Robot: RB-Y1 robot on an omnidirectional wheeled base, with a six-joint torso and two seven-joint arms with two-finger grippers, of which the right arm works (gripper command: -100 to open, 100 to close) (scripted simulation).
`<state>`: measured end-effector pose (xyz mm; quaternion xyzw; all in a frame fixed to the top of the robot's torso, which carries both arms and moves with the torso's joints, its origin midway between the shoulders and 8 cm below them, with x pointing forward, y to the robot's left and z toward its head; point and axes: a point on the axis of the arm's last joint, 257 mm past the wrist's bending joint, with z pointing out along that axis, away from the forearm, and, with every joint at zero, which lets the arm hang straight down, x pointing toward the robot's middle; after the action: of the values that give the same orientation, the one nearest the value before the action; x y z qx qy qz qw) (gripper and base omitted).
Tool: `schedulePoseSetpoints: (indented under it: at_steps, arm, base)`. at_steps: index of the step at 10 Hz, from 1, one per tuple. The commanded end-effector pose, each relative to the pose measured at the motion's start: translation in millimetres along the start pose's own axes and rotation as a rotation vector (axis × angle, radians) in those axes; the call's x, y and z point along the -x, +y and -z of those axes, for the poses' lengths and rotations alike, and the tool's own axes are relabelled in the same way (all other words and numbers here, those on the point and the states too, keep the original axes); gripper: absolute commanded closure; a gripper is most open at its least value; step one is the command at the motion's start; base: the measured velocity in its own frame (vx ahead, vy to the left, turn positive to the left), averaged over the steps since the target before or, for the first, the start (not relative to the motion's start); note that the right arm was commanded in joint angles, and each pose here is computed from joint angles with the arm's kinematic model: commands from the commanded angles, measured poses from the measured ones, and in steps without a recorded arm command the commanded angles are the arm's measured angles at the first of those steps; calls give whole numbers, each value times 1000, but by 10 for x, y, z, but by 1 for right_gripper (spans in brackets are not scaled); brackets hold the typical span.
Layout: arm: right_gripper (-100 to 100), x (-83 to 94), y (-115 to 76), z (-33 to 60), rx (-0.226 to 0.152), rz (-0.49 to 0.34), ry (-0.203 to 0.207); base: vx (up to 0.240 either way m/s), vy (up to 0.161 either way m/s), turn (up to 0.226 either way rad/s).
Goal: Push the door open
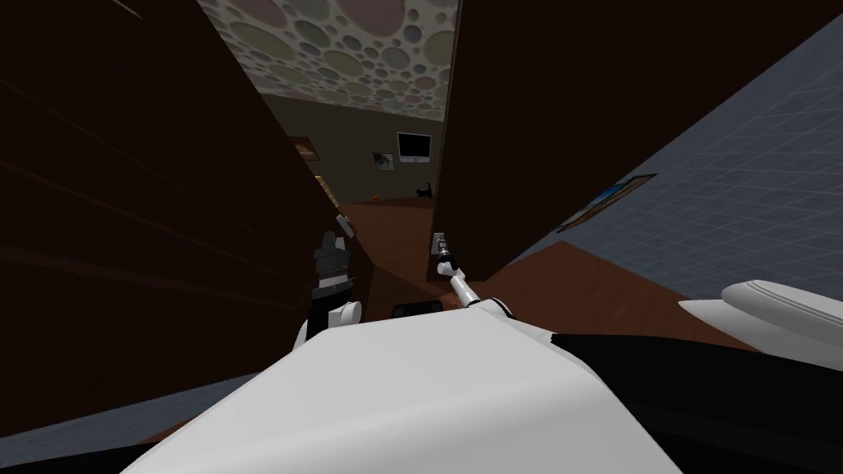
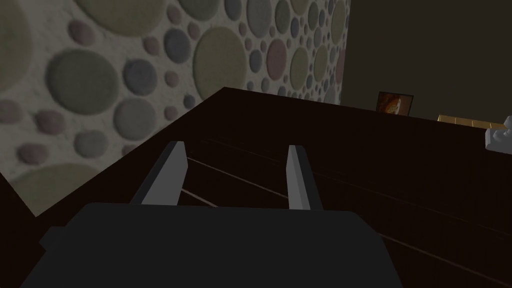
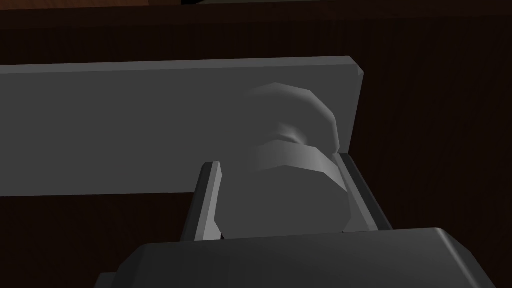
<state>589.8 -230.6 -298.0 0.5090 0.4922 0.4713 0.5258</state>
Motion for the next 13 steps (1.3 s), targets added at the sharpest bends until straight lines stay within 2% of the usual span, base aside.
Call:
schedulePoseSetpoints:
  at_steps: [1,3,4,10,13]
  arm:
    - [100,181,35,-62,11,2,-26]
    - [100,214,35,-66,11,1,-33]
    - [100,301,32,-75,10,-5,-54]
    - [100,512,11,-85,4,-27,-111]
    - [100,554,-38,-67,-5,-28,-123]
  base:
    - [119,85,-41]
    - [40,6,0]
    - [110,81,-42]
    - [157,110,-82]
    - [140,75,-54]
